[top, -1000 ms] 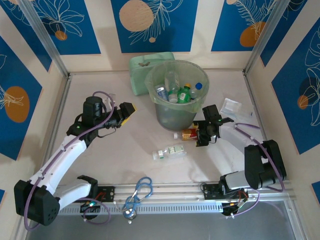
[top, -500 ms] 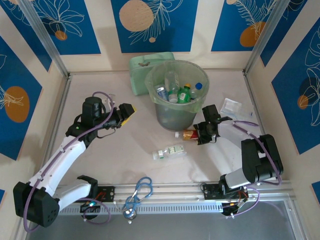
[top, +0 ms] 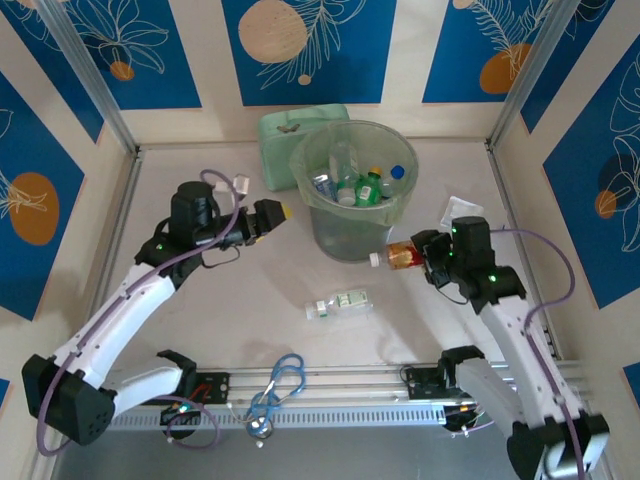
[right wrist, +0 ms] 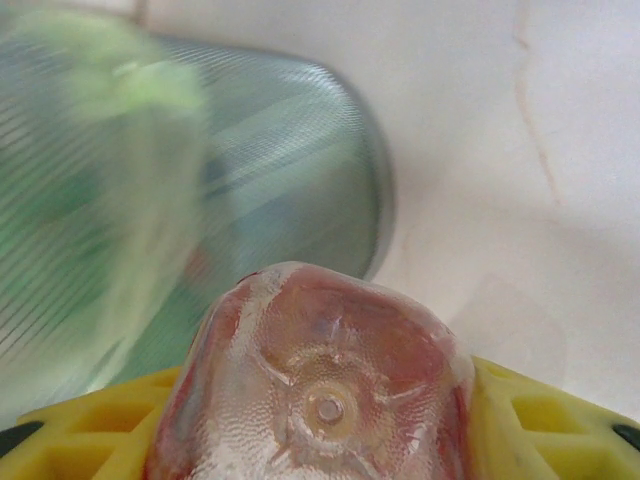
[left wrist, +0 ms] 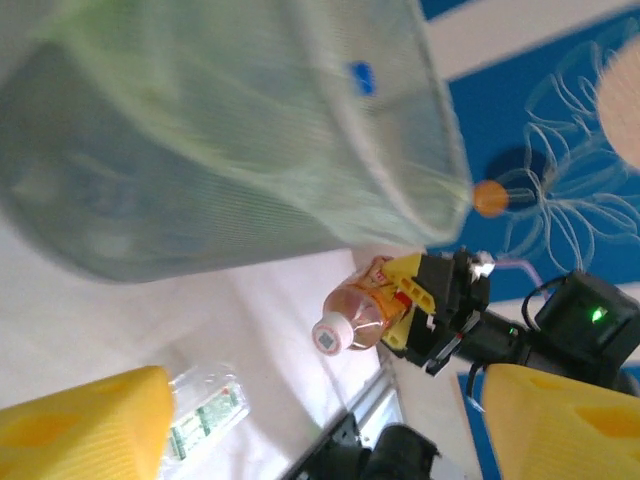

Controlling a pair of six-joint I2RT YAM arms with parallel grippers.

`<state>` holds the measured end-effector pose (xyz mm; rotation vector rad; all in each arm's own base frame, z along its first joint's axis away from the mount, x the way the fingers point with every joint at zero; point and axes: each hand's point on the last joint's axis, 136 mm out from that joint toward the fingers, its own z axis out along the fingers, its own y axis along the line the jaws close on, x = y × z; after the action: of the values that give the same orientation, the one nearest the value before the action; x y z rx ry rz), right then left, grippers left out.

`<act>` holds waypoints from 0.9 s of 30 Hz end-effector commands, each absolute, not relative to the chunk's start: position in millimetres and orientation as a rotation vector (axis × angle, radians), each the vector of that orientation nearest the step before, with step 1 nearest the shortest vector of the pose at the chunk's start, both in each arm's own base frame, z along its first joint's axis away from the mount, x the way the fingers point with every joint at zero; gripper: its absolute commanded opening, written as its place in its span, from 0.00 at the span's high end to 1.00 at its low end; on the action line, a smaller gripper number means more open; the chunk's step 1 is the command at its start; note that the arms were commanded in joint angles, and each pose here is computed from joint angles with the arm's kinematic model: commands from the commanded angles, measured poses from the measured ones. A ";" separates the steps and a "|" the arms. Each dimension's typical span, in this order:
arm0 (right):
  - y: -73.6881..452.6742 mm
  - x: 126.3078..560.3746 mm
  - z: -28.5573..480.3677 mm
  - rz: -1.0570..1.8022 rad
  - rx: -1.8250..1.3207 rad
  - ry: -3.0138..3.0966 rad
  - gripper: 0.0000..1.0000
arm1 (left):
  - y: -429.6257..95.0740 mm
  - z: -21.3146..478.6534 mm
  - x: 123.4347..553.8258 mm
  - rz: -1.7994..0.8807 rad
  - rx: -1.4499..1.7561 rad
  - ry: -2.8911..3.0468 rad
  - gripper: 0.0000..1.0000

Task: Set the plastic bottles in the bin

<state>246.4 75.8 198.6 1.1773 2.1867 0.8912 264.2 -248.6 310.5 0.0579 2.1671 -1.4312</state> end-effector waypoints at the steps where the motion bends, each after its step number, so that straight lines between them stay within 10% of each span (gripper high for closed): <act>1: 97.0 231.4 252.3 0.958 0.799 2.208 0.52 | -282.9 366.5 236.9 -1.491 0.425 1.980 0.09; 14: 184.7 237.4 392.6 1.166 0.194 2.076 0.51 | -359.6 411.2 201.3 -1.307 0.991 1.759 0.00; 27: 197.2 239.7 420.8 1.242 0.146 2.024 0.50 | -374.8 395.3 206.0 -0.973 1.109 1.738 0.02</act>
<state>243.7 192.3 401.8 0.2021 2.0733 1.1994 199.1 -378.4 391.3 1.0983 1.7742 -1.0950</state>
